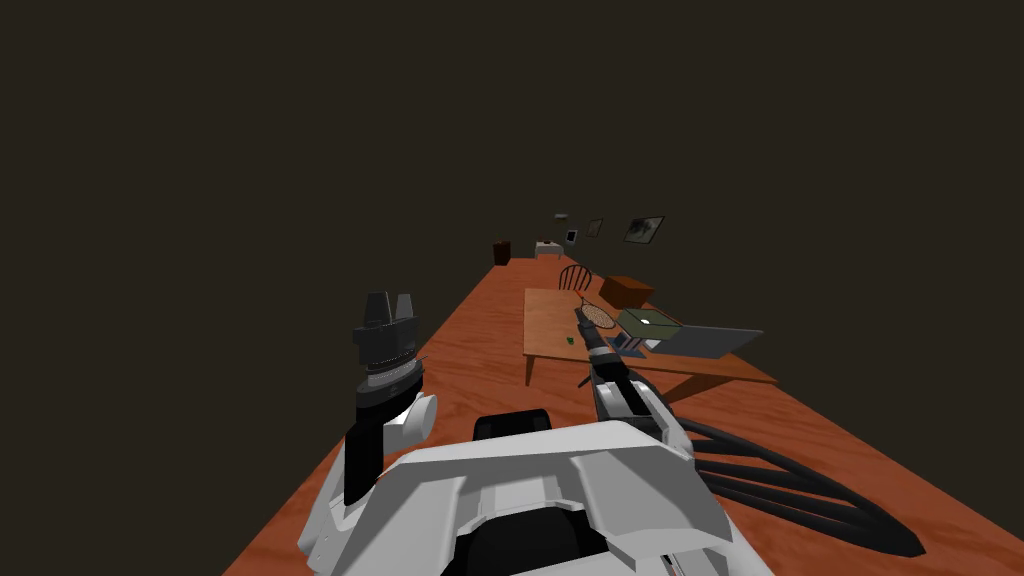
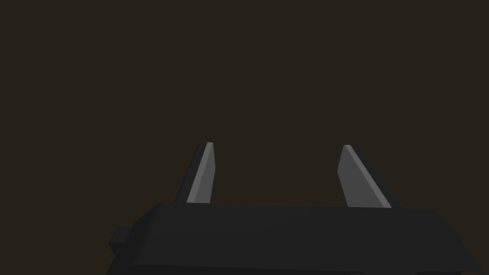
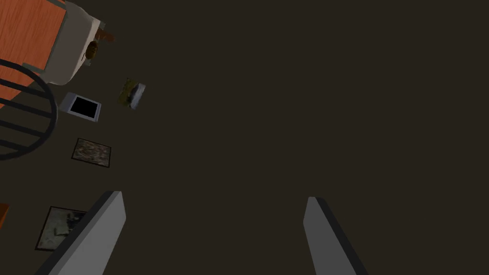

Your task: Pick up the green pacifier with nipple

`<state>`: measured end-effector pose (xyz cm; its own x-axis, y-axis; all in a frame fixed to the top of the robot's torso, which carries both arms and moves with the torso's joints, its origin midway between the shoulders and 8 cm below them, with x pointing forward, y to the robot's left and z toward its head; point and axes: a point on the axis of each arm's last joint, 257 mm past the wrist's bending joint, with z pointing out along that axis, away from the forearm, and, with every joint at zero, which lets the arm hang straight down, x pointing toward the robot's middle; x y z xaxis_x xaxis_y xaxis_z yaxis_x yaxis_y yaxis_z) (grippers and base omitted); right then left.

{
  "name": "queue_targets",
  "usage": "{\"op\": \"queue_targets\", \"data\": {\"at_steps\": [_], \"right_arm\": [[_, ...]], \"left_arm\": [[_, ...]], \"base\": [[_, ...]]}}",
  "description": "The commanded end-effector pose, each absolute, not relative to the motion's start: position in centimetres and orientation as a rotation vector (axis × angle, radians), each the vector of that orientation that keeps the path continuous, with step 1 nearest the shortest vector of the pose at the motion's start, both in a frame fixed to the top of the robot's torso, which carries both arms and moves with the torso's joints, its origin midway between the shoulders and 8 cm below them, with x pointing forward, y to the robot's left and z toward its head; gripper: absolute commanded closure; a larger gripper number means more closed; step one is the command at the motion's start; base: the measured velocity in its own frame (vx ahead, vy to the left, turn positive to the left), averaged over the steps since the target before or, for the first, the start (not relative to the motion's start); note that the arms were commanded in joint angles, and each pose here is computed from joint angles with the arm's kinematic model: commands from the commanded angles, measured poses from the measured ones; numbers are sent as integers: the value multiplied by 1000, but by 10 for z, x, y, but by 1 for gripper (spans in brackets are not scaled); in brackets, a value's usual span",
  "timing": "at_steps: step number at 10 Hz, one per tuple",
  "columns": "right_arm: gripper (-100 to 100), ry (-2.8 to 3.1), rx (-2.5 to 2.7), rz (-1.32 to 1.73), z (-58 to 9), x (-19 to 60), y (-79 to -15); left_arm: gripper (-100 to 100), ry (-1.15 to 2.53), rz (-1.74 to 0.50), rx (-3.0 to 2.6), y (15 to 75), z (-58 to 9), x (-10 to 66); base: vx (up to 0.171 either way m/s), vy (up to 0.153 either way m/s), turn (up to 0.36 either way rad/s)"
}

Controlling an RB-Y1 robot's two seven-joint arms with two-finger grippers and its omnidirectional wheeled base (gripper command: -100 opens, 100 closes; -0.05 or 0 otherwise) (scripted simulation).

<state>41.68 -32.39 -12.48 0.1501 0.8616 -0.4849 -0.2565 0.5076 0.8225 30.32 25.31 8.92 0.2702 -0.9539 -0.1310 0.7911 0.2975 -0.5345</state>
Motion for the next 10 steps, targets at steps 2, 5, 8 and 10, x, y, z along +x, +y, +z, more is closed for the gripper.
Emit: {"op": "queue_targets", "data": {"at_steps": [2,5,8,10], "right_arm": [[-100,1231,687,796,-162,425,-342],[-100,1329,723,676,-205,428,-368],[-100,1397,761,603,-241,425,-386],[-100,1449,782,539,-265,423,-401]], "left_arm": [[0,475,-1219,-402,253,89,303],[0,475,-1219,-402,253,89,303],[0,475,-1219,-402,253,89,303],[0,475,-1219,-402,253,89,303]], "base": [[-26,56,37],[-19,51,66],[-19,34,56],[-12,27,70]]}}
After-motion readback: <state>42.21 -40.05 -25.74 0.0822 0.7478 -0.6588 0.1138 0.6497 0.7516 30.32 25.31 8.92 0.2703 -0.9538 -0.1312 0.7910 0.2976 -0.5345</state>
